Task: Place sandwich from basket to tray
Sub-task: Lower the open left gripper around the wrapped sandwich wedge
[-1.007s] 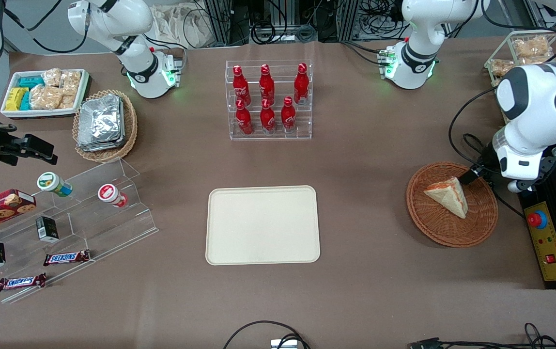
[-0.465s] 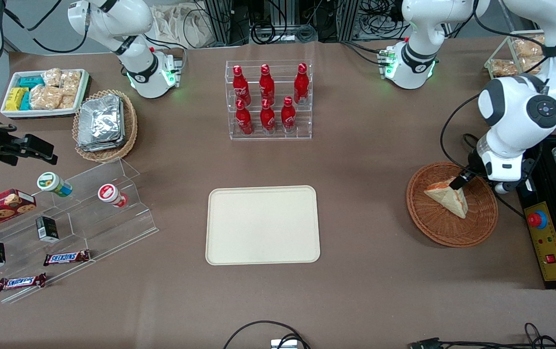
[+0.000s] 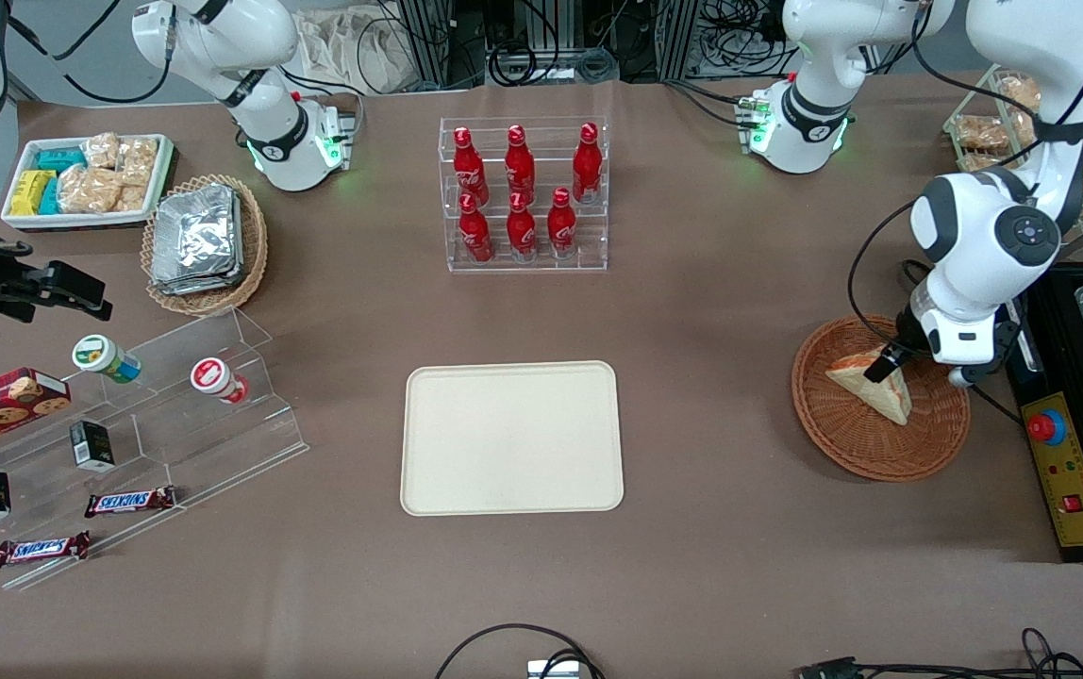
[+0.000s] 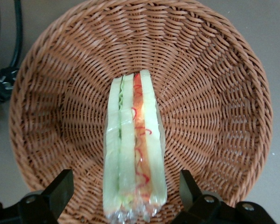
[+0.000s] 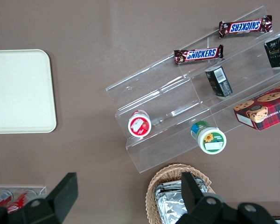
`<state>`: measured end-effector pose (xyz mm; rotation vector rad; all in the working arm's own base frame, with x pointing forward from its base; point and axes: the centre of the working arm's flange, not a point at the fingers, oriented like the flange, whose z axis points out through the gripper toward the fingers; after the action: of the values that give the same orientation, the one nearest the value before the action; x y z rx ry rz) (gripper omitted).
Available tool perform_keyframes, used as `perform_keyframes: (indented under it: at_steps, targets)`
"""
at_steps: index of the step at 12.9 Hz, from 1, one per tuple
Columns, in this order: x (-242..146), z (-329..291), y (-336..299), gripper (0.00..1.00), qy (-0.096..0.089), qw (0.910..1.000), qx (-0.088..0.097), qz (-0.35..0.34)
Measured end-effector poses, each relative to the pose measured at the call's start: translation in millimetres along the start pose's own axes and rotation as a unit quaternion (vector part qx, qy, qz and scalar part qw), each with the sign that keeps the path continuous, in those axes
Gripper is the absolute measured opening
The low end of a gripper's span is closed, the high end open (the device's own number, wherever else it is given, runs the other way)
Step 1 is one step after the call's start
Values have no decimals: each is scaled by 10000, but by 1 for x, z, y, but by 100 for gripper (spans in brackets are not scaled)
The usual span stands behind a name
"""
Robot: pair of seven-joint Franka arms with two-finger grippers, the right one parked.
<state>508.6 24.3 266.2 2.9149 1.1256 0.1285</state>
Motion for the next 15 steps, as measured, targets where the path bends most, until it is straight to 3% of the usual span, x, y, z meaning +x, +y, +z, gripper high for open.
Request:
perform_keyframes:
  at_steps: [5, 7, 11, 15]
  targets:
    - [0, 21, 0, 100, 25, 10000, -16, -18]
    - [-1, 26, 0, 95, 16, 10000, -7, -23]
    - [0, 29, 0, 50, 34, 10000, -21, -23]
    - [0, 20, 7, 23, 211, 9992, 2, 327]
